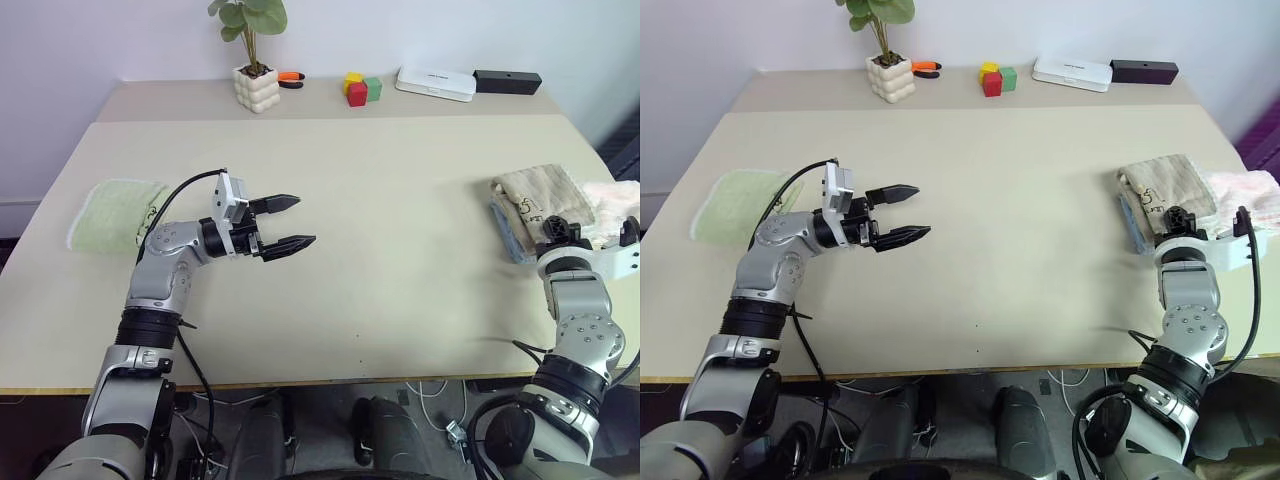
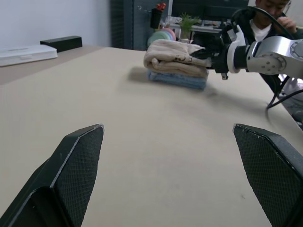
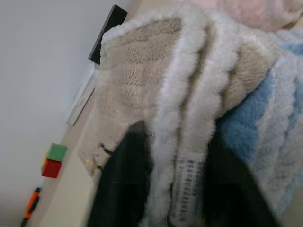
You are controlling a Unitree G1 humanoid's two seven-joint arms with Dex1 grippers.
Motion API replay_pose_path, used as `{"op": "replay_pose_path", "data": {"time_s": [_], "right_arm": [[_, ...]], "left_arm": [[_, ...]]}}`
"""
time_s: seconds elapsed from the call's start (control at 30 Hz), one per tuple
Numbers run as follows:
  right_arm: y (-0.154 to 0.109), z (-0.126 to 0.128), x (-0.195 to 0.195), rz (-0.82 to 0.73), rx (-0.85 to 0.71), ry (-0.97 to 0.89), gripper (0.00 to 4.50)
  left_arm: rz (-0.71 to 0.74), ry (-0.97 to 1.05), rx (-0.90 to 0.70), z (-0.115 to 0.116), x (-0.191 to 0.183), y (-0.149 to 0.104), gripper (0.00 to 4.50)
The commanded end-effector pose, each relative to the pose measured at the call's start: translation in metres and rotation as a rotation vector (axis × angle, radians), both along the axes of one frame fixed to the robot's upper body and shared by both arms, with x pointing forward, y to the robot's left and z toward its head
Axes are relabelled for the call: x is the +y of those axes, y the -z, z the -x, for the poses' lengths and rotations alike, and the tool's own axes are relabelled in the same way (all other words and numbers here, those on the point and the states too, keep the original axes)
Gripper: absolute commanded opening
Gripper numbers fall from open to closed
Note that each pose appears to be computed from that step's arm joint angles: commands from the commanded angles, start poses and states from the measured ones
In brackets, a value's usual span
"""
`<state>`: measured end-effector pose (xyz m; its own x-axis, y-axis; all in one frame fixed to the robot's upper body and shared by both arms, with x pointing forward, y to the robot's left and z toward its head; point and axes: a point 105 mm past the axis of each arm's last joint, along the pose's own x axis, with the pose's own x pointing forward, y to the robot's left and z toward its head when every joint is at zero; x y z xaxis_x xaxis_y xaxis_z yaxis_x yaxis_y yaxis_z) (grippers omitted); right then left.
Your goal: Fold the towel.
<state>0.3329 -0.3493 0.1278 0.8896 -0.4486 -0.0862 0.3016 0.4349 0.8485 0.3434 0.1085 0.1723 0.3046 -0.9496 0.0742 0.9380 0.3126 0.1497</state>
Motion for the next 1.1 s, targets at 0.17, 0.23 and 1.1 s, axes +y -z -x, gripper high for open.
{"op": "replay_pose_path", "data": {"time_s": [0.17, 0.23, 1.1], "right_arm": [[-0.009, 0.016, -0.029, 0.096, 0.051, 0.143, 4.48], [-0.011, 0.020, -0.036, 0.120, 0.061, 0.171, 4.48], [-0.082, -0.008, 0.153, 1.197, -0.277, -0.853, 4.48]], "left_arm": [[0.011, 0.007, -0.040, 0.001, -0.004, -0.009, 4.50], [0.013, 0.008, -0.040, 0.000, -0.007, -0.008, 4.50], [-0.030, -0.102, -0.076, -0.003, 0.014, 0.004, 4.50]]}}
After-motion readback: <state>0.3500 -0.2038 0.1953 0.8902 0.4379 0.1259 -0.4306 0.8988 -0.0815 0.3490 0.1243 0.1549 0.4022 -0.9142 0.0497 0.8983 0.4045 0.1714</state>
